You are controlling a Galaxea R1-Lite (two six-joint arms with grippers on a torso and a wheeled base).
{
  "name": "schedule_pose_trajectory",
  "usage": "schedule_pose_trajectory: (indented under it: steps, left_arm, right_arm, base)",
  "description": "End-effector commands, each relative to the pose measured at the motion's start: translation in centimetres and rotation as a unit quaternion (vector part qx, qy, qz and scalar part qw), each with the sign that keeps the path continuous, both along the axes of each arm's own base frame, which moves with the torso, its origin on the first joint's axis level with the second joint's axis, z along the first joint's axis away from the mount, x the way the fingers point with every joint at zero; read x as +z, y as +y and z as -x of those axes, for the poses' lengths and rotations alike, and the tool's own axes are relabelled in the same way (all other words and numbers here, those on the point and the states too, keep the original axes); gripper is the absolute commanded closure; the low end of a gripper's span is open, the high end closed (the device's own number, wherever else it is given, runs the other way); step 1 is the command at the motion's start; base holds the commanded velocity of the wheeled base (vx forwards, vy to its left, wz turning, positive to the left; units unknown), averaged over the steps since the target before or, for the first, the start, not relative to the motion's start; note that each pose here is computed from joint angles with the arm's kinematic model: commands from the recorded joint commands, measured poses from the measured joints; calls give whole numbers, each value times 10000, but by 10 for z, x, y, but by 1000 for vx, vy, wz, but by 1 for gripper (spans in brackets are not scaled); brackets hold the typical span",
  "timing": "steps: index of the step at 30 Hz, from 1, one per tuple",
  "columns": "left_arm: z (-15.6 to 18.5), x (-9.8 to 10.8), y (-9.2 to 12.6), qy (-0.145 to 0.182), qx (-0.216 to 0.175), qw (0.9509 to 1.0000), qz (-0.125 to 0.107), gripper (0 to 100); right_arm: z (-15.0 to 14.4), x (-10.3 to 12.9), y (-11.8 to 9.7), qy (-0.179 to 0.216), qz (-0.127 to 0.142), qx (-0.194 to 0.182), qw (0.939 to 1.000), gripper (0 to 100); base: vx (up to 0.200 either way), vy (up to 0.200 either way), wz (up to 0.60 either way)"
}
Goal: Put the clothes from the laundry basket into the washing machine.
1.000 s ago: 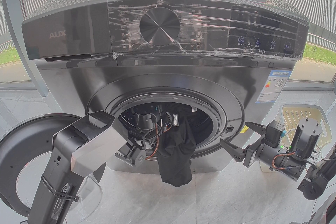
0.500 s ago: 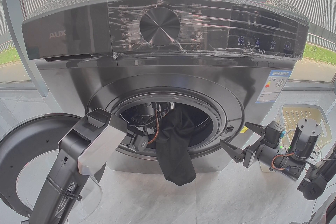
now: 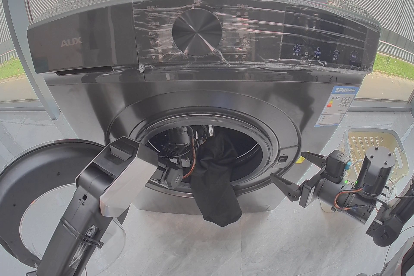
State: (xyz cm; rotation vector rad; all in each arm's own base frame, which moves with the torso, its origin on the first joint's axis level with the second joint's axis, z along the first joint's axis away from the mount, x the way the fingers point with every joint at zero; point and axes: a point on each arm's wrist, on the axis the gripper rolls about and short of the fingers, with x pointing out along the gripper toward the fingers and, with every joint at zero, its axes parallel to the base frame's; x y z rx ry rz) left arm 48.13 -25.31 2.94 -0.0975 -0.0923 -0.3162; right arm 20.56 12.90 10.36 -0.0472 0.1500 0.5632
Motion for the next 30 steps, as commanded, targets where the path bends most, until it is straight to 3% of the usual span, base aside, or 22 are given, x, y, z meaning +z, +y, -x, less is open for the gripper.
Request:
schedule_pose_trajectory:
  steps: [1,10,13,18,19,24,27,30]
  left_arm:
    - [7,-7,2,208,-28,9997,-120,0]
    - [49,10,0,879,-457,9938,-504,0]
    - [66,21,-3,1222,-654,9879,-700,0]
    - [77,17,-3,1577,-826,9799,-902,0]
    - [83,12,-1,1751,-843,9753,-1048,0]
    - [96,-5,5,2028,-981,9640,-1415,0]
    - [103,-16,9,2229,-1114,9565,-1519,0]
    - [104,-24,10,2322,-1122,9534,-1564,0]
  right_arm:
    - [0,0,0,11,9,3,10000,0]
    - [1,-1,3,18,13,64,10000,0]
    - [0,-4,3,74,40,63,9999,0]
    - [0,-5,4,106,60,70,9999,0]
    - [1,-5,5,105,62,86,9999,0]
    - [1,-5,5,105,62,101,9999,0]
    - [1,-6,6,118,70,109,9998,0]
    - [2,-6,7,122,64,138,9998,0]
  base:
    - [0,0,0]
    - [0,0,0]
    - [0,0,0]
    - [0,0,0]
    - [0,0,0]
    - [0,0,0]
    - [0,0,0]
    - [0,0,0]
